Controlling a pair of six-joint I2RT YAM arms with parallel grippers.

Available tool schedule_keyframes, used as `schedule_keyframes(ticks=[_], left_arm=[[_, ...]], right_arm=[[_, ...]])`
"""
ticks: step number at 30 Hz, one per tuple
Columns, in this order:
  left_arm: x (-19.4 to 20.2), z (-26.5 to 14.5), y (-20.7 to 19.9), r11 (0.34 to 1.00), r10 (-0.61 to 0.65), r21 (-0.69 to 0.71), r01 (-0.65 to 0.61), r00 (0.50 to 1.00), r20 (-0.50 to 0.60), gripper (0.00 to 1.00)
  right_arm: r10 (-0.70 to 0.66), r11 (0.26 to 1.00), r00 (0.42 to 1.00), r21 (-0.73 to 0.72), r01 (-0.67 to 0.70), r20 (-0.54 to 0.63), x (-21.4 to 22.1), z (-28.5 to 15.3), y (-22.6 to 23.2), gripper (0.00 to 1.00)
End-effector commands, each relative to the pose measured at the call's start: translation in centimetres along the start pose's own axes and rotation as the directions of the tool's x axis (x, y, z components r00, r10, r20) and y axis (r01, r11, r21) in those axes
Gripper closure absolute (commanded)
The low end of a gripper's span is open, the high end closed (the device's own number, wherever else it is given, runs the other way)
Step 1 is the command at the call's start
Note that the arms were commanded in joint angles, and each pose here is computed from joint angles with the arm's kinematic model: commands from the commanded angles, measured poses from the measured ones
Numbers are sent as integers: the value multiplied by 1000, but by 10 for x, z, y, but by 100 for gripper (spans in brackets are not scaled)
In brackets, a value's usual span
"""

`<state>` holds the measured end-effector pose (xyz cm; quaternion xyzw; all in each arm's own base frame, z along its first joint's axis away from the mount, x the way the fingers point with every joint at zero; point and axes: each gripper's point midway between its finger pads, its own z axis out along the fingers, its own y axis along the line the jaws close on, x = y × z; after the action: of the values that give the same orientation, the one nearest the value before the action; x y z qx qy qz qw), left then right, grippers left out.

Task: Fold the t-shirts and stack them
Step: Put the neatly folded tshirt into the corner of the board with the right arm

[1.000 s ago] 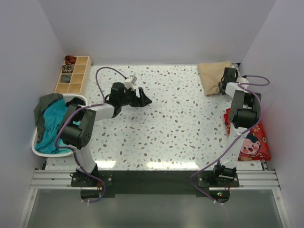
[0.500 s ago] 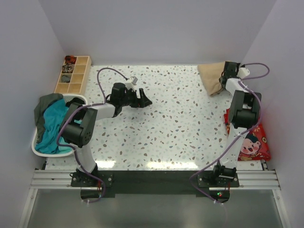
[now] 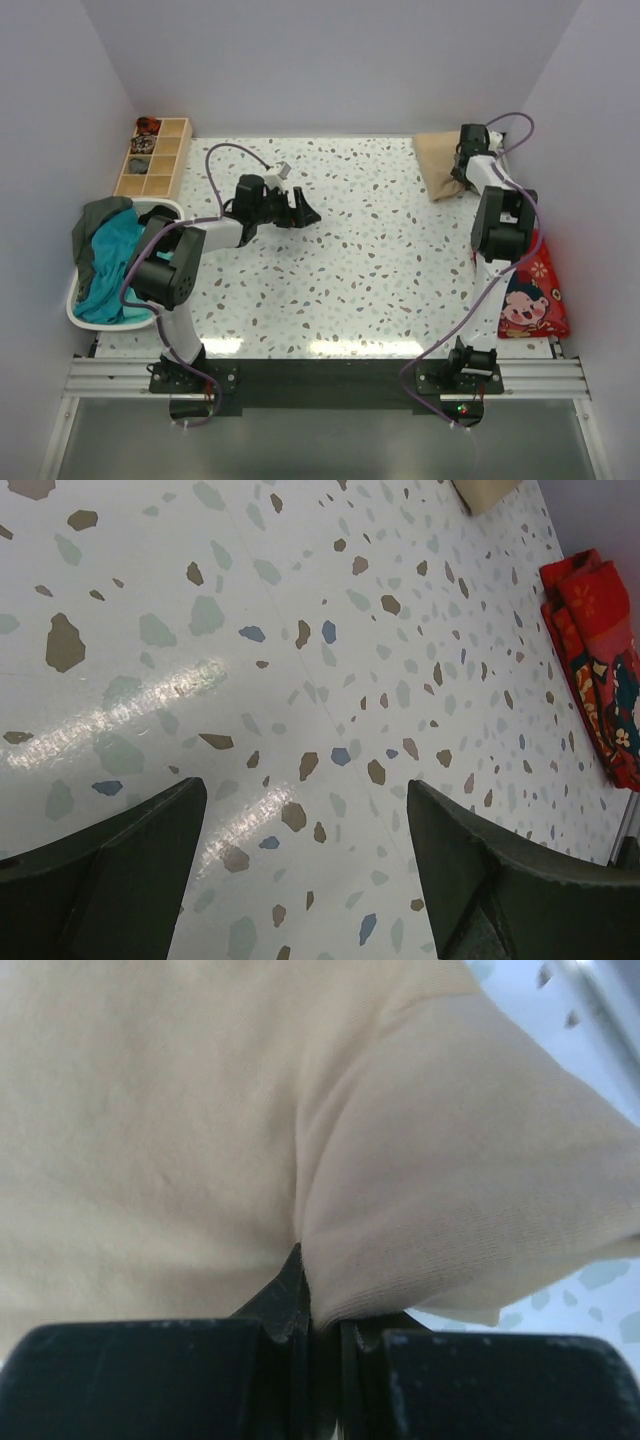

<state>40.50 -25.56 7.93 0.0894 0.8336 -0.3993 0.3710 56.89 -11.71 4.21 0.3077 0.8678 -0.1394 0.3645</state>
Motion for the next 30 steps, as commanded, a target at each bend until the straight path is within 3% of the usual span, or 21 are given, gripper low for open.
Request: schedule_keyframes(ticks=[1,4,9,11,17,22,24,27,30], left_arm=[[-21,1,-13,999,41,29,-43,998,57,14],[-27,-5,-7,998,58,-30,-56,995,78,14],[-35,-15,-6,992,96,-89,-87,991,97,14],[-37,-18,-10,992,102,-84,-93,989,104,14],[-39,-19,-19,992,113,-67,-106,988,108,14],[-41,-18,-22,992,117,-58,-111,987,112,14],[-42,-18,-23,992,121,-54,-116,986,111,14],[-42,-17,-23,992,120,-50,-115,987,108,14],[-42,-16,-24,993,115,-42,-111,988,103,14]], right_arm=[[-101,962,994,-259,91,-28,4,-64,46,100],[-202,912,978,-373,172,-44,36,-99,84,100],[-413,765,911,-548,339,-11,72,-155,131,100],[-489,685,871,-600,414,43,77,-179,138,100],[-642,556,765,-657,509,49,101,-204,120,100],[-572,742,820,-436,509,-16,80,-156,80,100],[-491,824,869,-353,443,-56,69,-128,67,100],[-329,909,944,-281,309,-27,38,-90,64,100],[-192,967,981,-174,187,-8,8,-48,46,100]])
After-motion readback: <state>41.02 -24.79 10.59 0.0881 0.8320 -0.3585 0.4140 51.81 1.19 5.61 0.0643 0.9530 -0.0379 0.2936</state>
